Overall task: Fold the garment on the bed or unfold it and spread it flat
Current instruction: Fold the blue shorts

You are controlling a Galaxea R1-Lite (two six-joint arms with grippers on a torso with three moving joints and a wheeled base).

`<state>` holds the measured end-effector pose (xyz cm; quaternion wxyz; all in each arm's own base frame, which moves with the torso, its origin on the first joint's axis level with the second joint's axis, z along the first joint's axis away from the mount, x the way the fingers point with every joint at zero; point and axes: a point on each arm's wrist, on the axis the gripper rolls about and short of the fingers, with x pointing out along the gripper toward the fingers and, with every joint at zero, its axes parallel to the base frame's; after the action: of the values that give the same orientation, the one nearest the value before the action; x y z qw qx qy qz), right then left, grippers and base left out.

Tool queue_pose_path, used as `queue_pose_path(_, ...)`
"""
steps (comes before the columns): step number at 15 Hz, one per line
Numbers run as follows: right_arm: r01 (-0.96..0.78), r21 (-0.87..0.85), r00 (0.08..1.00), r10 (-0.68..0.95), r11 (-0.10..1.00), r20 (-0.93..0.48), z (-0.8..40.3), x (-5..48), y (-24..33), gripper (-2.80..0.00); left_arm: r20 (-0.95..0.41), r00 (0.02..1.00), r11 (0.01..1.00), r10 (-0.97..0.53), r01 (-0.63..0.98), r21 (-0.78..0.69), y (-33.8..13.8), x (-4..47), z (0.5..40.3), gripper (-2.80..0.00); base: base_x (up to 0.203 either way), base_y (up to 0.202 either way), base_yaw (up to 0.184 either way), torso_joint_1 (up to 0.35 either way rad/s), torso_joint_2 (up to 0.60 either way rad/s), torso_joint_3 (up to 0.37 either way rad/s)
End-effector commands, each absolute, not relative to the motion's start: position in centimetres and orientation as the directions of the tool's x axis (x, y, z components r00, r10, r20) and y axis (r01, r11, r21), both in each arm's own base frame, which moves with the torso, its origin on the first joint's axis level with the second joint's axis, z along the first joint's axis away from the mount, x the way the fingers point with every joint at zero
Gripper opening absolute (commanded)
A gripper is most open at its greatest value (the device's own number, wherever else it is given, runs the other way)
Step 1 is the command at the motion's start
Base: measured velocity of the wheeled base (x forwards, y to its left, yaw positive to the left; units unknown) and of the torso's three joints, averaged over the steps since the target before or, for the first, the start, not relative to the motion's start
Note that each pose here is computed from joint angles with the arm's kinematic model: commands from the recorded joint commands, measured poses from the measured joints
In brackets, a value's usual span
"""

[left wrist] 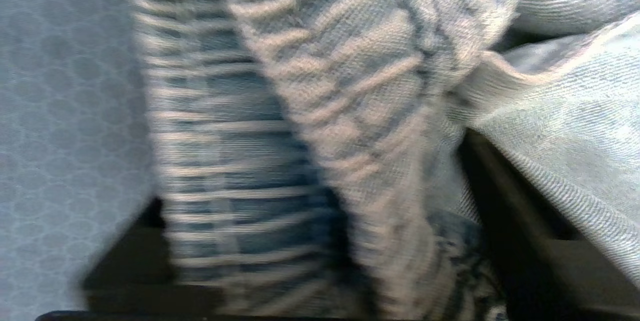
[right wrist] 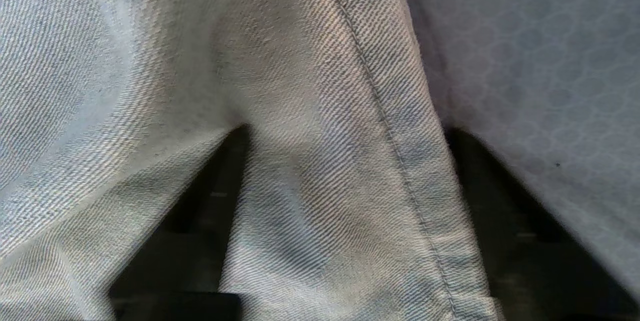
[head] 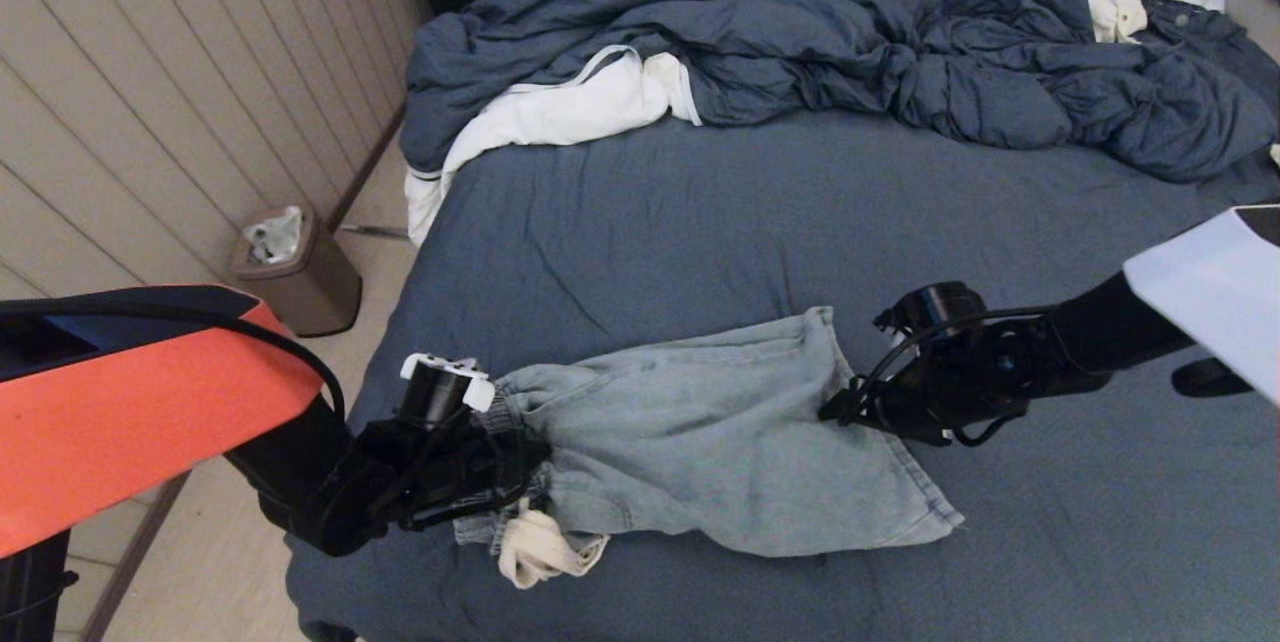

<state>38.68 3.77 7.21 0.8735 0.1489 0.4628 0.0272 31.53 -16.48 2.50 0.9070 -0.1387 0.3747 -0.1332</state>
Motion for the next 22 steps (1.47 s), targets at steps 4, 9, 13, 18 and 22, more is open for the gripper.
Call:
queue_pose_path(4, 0.089, 0.271, 0.577, 0.172, 0.958, -0.799, 7.0, 38.7, 4.2, -2.80, -0.634, 0.689, 0.923, -0.350, 0.140, -0.357, -16.5, 31.6, 2.7, -2.80, 0.000, 0.000, 0.000, 0.000, 0.00, 0.000)
queue_pose_path(9, 0.090, 0.276, 0.585, 0.174, 0.957, -0.792, 7.3, 38.7, 4.1, -2.80, -0.627, 0.693, 0.921, -0.355, 0.143, -0.363, -16.7, 31.7, 2.9, -2.80, 0.000, 0.000, 0.000, 0.000, 0.00, 0.000)
queue_pose_path(13, 0.094, 0.276, 0.599, 0.168, 0.956, -0.783, 8.0, 38.5, 3.8, -2.80, -0.610, 0.706, 0.917, -0.361, 0.149, -0.370, -16.6, 31.5, 4.0, -2.80, 0.000, 0.000, 0.000, 0.000, 0.00, 0.000)
queue_pose_path(18, 0.126, 0.186, 0.608, 0.072, 0.974, -0.790, 7.5, 38.6, 2.4, -2.80, -0.603, 0.716, 0.919, -0.351, 0.139, -0.369, -15.9, 31.1, 4.7, -2.80, 0.000, 0.000, 0.000, 0.000, 0.00, 0.000)
queue_pose_path(22, 0.133, 0.178, 0.611, 0.060, 0.975, -0.789, 7.4, 38.7, 1.9, -2.80, -0.621, 0.705, 0.925, -0.342, 0.134, -0.357, -15.6, 30.6, 4.1, -2.80, 0.000, 0.000, 0.000, 0.000, 0.00, 0.000)
